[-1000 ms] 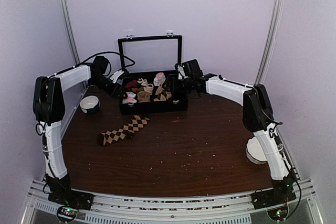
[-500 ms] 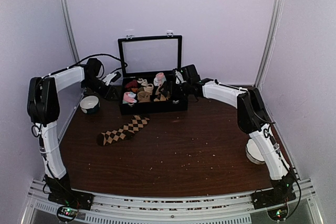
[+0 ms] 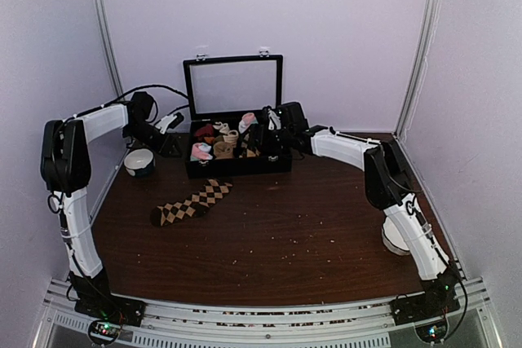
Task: Roll the socks
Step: Adjust the pair of socks at the center of the board, then move the sock to the center of the board.
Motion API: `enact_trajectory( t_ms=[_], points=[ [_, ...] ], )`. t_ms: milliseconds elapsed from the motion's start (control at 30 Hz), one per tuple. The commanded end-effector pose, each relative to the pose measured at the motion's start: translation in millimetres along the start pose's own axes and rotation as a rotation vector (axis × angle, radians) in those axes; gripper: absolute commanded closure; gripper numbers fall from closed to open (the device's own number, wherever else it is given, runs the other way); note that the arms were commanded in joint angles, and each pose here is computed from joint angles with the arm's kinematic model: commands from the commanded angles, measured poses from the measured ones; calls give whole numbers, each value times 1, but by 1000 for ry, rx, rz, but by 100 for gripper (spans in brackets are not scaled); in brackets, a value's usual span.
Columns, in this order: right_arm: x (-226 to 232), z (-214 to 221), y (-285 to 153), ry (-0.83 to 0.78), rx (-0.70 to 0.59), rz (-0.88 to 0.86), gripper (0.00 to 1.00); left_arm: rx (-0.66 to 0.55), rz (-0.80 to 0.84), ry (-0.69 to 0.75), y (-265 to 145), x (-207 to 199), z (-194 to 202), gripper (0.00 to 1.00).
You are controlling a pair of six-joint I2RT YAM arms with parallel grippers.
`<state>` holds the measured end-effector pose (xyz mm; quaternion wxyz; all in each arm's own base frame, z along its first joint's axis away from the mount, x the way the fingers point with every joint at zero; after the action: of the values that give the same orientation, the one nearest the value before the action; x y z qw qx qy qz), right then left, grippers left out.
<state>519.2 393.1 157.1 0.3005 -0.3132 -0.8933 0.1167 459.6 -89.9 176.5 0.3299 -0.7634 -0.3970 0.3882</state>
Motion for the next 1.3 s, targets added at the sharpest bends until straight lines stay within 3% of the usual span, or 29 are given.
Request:
enact_trajectory(
  t_ms=[0, 233, 433, 600, 733, 1000, 1167, 1267],
  points=[
    [2, 8, 11, 52, 17, -8, 4, -11, -6, -4, -11, 2, 1, 57],
    [28, 15, 18, 21, 33, -85, 4, -13, 3, -9, -11, 2, 1, 57],
    [31, 29, 14, 24, 99, -72, 12, -4, 11, -14, -14, 0, 3, 58],
    [30, 19, -1, 1, 103, -12, 10, 29, 41, 7, -21, -7, 10, 56],
    [28, -7, -26, -33, 68, 72, 1, 93, 57, 57, -31, -15, 27, 54],
    [65, -54, -73, -191, -16, 84, 0, 256, 86, 179, -55, -32, 84, 56],
    [78, -51, -101, -249, -6, 146, 0, 283, 26, 264, -69, -34, 111, 54],
    [88, -36, -125, -333, 20, 251, 0, 271, -13, 320, -81, -37, 120, 46]
  ],
)
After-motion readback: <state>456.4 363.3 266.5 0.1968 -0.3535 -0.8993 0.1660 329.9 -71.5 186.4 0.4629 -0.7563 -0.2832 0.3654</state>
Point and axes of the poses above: each gripper's point midway between its finger pads, its own y axis out along the fingers, its own x axis along the line the jaws close on, z = x × y, the point moved 7 cm from there along -y, back along the fingers, and after that the axes turned 15 degrees about -y, right-handed, at the moved point
